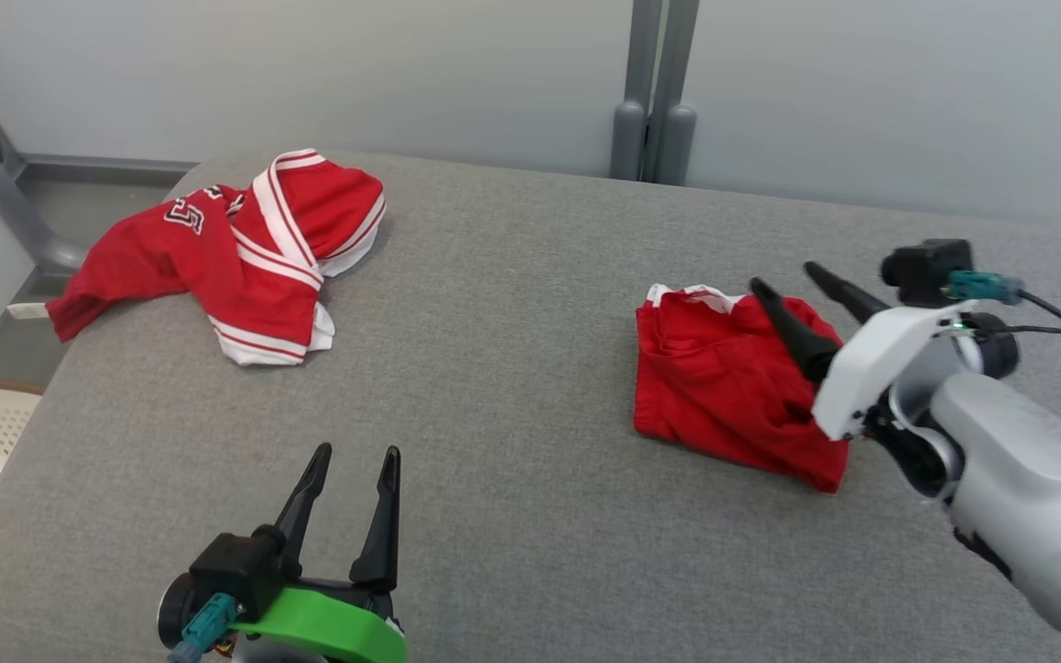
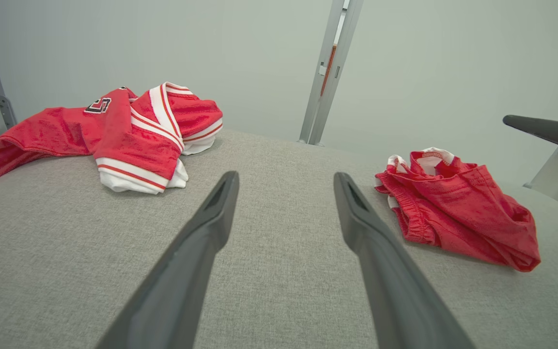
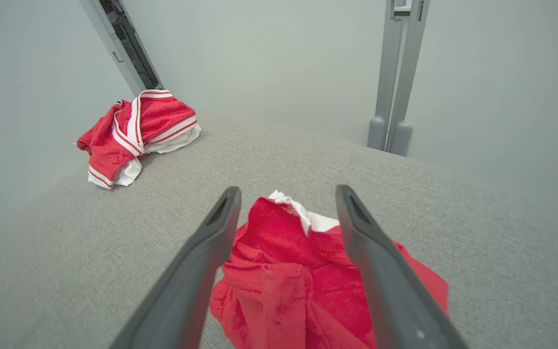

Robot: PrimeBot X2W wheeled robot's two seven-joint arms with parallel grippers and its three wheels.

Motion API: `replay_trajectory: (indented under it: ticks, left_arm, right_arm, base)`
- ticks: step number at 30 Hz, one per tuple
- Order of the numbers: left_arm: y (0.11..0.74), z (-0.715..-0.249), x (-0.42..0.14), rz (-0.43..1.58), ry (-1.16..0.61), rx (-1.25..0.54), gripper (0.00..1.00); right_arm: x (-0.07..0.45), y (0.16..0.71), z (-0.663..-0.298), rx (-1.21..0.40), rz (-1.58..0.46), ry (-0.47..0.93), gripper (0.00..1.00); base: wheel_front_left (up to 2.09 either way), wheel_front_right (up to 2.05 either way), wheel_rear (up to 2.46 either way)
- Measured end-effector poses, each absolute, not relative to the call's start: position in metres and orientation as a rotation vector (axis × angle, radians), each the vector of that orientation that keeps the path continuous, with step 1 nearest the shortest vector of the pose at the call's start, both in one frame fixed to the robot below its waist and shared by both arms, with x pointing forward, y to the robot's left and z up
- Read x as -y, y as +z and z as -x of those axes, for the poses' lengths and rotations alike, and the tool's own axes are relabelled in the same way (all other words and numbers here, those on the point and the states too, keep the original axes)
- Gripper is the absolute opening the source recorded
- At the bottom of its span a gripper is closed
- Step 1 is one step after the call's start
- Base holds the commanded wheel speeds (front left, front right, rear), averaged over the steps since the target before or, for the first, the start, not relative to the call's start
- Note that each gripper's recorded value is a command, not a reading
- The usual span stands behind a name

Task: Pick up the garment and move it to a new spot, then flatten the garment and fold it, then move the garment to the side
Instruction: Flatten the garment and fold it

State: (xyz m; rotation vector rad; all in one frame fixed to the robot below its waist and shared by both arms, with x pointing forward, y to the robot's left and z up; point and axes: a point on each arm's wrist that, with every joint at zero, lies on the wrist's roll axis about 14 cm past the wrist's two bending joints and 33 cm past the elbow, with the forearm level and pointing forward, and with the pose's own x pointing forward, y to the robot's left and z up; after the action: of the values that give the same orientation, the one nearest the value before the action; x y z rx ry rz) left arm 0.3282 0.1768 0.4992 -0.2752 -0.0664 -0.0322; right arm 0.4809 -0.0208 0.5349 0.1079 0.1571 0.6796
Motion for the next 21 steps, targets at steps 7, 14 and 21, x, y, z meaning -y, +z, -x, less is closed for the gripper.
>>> replay_trajectory:
  ticks: [7,14,21]
  left_arm:
    - [0.507,-0.333,-0.164,0.272,-0.078,0.088,1.00]
    - [0.506,-0.335,-0.156,0.274,-0.102,0.080,1.00]
    - [0.500,-0.334,-0.165,0.273,-0.071,0.064,1.00]
  right_arm:
    - [0.122,0.537,-0.488,-0.082,-0.080,0.442,1.00]
    - [0.130,0.525,-0.484,-0.095,-0.091,0.403,1.00]
    - [0.112,0.506,-0.496,-0.193,-0.028,0.440,0.00]
  base:
    - [0.00,0.00,0.00]
    - [0.00,0.00,0.00]
    - [0.00,0.00,0.00]
